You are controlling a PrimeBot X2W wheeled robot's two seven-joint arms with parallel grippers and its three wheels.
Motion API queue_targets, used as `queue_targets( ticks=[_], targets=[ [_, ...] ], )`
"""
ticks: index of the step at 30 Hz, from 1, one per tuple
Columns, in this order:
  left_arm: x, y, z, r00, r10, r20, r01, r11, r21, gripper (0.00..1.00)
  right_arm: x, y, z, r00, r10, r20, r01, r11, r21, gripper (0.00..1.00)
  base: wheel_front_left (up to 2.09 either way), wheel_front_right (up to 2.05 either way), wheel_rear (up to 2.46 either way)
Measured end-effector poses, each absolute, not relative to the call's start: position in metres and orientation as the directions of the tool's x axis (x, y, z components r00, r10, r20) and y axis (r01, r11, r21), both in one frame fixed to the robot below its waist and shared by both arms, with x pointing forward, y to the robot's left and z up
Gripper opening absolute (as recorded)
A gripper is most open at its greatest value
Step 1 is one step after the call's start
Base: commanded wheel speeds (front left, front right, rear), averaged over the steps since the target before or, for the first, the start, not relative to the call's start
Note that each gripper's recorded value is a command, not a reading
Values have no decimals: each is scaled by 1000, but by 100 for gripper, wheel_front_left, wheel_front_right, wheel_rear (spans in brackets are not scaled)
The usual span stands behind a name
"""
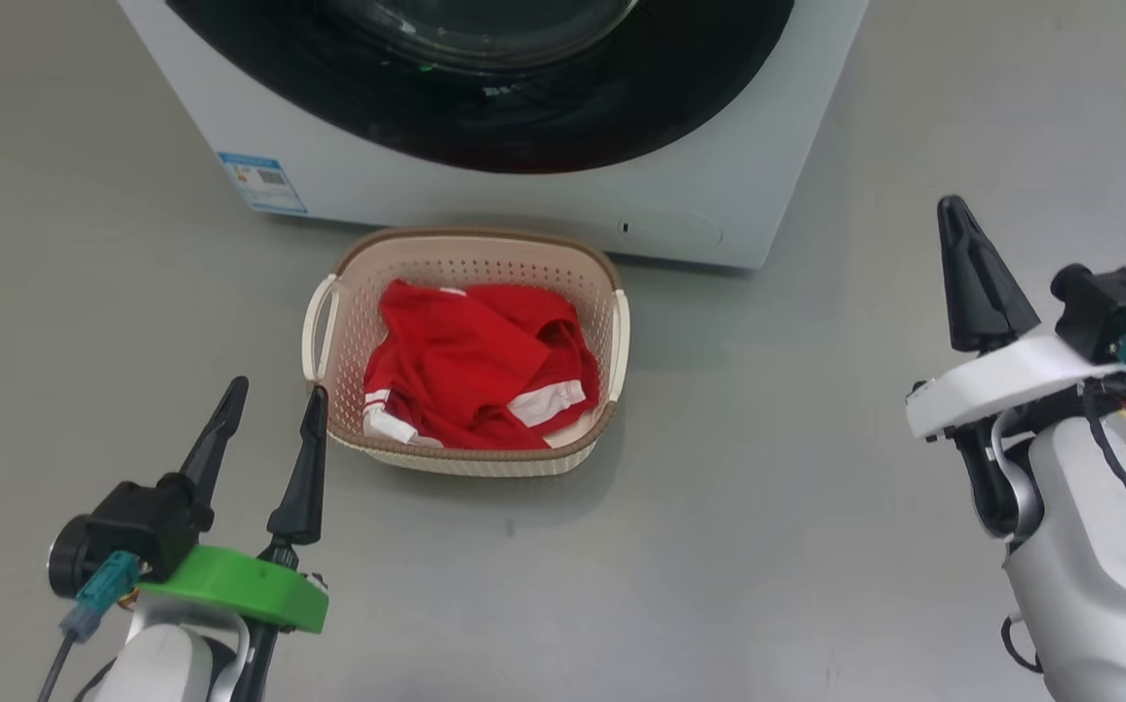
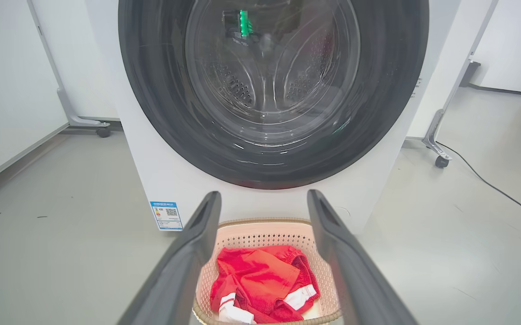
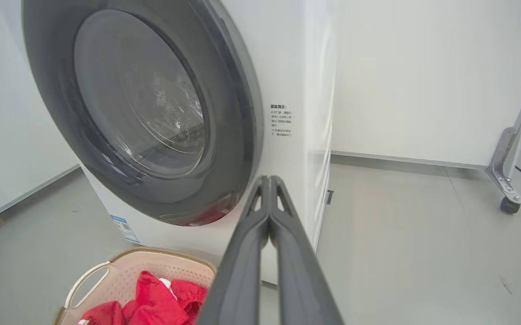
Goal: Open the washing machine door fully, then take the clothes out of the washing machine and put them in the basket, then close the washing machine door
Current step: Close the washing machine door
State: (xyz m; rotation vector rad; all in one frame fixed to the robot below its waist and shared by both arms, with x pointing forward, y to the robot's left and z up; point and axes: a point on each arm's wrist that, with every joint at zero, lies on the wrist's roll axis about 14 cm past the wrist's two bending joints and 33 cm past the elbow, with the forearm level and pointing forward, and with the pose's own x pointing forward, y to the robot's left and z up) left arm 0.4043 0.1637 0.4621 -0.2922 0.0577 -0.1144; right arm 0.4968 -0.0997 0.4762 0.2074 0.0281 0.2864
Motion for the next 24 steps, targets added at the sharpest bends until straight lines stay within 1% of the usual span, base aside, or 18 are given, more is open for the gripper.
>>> queue_targets(
  ticks=[10, 18, 24],
  targets=[
    [385, 146, 480, 986, -164, 8, 159, 939, -304, 100, 443, -157, 492, 993, 114, 18, -115, 966, 231, 0, 0, 0, 0],
    [381, 132, 495, 977, -204, 55, 211, 929, -306, 100, 411, -186, 499, 999, 26, 37, -34, 971, 237, 0, 0, 0, 0],
    [378, 135, 494, 980, -193, 53, 199, 930, -308, 100, 396, -195, 497, 999, -14, 32, 5, 967, 253, 0, 0, 0, 0]
  ],
)
